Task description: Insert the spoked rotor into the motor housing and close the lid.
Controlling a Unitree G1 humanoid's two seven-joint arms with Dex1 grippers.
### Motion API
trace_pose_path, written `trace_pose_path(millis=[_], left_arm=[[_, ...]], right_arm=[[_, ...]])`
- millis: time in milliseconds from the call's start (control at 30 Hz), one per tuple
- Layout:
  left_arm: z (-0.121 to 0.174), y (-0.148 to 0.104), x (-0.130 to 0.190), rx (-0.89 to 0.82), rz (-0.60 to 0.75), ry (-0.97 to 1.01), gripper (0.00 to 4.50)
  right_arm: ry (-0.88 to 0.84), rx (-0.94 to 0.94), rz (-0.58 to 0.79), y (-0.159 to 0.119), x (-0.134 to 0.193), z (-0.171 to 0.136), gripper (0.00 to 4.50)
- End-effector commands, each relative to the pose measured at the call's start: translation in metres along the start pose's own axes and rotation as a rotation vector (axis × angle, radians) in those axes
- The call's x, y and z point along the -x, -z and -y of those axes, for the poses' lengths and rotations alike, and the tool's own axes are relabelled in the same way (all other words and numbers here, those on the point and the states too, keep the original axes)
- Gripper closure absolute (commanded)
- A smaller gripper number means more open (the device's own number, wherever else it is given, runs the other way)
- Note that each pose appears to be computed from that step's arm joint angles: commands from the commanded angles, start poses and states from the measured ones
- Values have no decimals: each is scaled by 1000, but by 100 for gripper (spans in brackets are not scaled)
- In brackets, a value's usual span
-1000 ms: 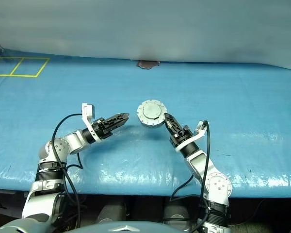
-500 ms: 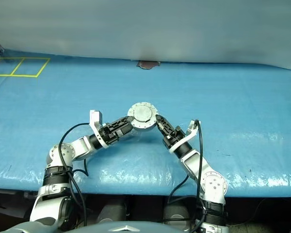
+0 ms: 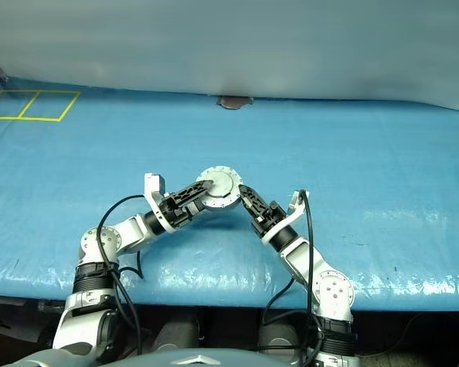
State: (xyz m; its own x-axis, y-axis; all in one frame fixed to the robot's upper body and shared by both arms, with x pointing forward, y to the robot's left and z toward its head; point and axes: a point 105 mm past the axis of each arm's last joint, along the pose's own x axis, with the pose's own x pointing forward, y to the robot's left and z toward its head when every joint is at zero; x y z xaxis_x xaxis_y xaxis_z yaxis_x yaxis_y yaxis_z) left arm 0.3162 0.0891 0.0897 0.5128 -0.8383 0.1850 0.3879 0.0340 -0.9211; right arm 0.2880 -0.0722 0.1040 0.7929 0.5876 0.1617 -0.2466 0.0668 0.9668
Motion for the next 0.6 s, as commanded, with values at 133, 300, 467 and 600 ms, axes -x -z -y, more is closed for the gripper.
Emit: trace_pose_path(millis=[133, 300, 467, 600], left_arm=[[9, -1, -11, -9, 32, 42, 18], [7, -2, -11, 0, 43, 44, 158], [4, -4, -10, 1, 50, 25, 187], [6, -3, -10, -17, 48, 37, 188]], right_arm=[[-102, 32, -6, 1, -4, -26, 328], [-95, 34, -6, 2, -3, -24, 328], [-90, 37, -1, 1, -3, -23, 328], [-91, 40, -5, 2, -3, -23, 328]])
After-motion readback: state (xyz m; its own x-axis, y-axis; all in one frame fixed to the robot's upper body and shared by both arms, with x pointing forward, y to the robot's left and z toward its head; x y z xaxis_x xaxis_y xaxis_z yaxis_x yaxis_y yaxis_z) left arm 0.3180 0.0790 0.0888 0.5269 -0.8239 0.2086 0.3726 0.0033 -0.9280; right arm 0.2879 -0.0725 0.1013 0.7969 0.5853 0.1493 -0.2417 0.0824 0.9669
